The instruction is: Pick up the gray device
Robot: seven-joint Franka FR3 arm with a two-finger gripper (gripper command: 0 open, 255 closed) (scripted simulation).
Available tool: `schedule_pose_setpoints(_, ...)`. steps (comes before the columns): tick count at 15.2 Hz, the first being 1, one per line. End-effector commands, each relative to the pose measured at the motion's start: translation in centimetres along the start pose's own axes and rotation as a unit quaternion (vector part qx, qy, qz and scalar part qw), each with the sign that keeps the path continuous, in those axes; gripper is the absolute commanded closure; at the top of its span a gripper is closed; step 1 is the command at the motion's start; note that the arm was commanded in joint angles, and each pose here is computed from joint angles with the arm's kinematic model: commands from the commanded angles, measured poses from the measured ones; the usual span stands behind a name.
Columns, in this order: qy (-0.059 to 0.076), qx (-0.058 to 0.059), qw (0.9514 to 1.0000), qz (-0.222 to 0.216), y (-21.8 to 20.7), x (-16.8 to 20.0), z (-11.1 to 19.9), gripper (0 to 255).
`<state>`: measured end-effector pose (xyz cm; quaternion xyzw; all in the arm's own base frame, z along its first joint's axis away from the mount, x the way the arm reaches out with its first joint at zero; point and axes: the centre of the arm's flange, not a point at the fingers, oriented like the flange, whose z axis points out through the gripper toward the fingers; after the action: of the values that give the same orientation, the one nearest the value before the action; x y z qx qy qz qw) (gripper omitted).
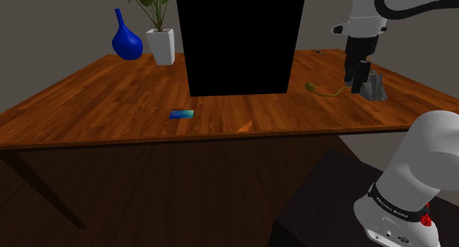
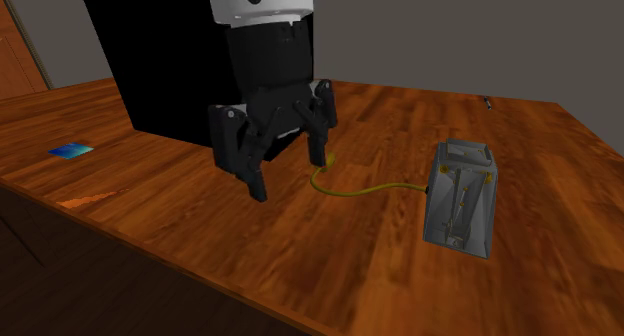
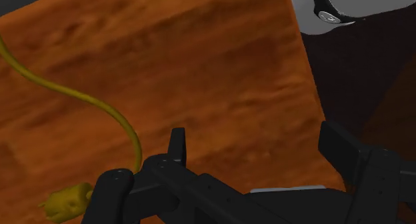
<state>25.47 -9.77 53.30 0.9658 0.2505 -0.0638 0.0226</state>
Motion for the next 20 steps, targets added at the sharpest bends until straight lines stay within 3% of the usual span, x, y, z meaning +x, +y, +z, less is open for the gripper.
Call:
schedule_pose_setpoints(1, 0.007, -0.006, 0.9994, -0.034, 2.2, -1.4, 0.9, 0)
schedule_pose_setpoints(4, 0.017, -0.012, 0.9965, -0.08, 5.6, -3.1, 1.9, 0)
schedule_pose_setpoints(8, 0.031, -0.022, 0.9891, -0.142, 10.3, -4.9, 3.3, 0)
schedule_pose_setpoints(11, 0.042, -0.028, 0.9809, -0.188, 14.0, -5.7, 4.3, 0)
schedule_pose_setpoints(15, 0.055, -0.037, 0.9664, -0.248, 19.1, -6.3, 5.5, 0)
schedule_pose_setpoints(20, 0.057, -0.038, 0.9647, -0.254, 19.6, -6.1, 7.7, 0)
